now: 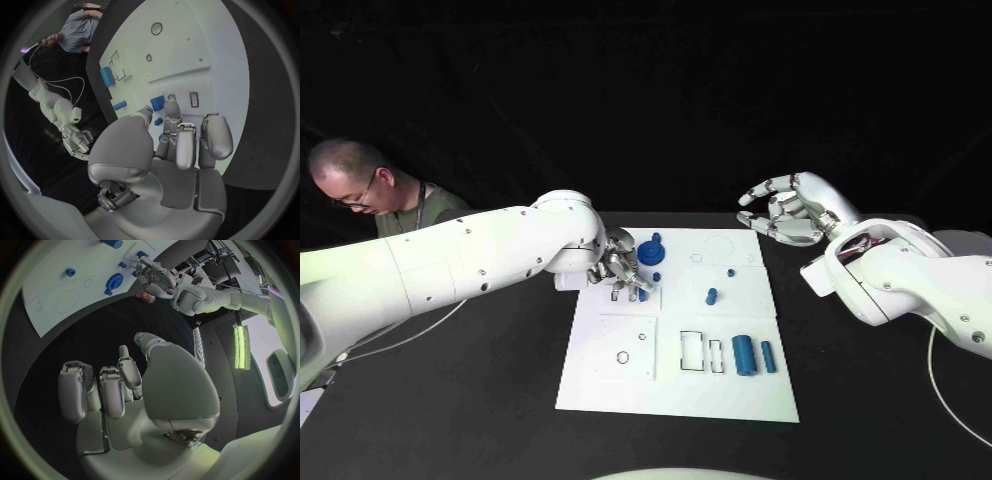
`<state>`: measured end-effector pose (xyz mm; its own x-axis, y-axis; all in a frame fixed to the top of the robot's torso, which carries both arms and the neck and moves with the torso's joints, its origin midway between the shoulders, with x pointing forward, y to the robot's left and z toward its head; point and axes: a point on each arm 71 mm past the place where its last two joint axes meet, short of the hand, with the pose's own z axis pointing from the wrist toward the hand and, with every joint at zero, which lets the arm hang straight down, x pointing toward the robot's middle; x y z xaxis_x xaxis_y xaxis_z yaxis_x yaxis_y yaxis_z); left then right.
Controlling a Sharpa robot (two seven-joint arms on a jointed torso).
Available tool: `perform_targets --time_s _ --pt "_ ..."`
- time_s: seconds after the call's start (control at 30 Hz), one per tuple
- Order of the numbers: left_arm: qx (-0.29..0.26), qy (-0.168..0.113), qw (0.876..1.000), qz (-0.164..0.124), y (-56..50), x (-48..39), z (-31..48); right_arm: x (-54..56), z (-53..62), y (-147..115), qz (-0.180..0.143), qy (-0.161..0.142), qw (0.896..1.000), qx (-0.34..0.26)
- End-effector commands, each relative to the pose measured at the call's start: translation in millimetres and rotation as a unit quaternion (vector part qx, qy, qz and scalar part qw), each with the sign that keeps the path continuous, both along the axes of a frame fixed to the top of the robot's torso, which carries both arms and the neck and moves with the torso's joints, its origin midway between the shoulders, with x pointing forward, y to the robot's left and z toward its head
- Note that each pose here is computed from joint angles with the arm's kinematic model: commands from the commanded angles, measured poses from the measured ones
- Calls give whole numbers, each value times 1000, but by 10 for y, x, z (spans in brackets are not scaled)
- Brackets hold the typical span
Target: Assemble the parts on the task board
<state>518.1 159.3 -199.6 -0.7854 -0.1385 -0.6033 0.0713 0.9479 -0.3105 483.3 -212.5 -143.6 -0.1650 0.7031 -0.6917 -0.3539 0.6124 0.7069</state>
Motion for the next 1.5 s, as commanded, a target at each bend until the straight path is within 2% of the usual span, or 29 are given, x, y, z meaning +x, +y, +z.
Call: perform_targets --time_s 0.03,1.1,1.5 --pt "-3 14 1000 -10 -37 -27 -5 -6 -9 18 10 2 1000 -3" --pt "-14 18 1000 -6 -54 -26 -15 -9 -22 21 9 6 1000 -5" --pt "-48 26 998 17 -32 -36 -7 -12 -35 17 9 8 1000 -6"
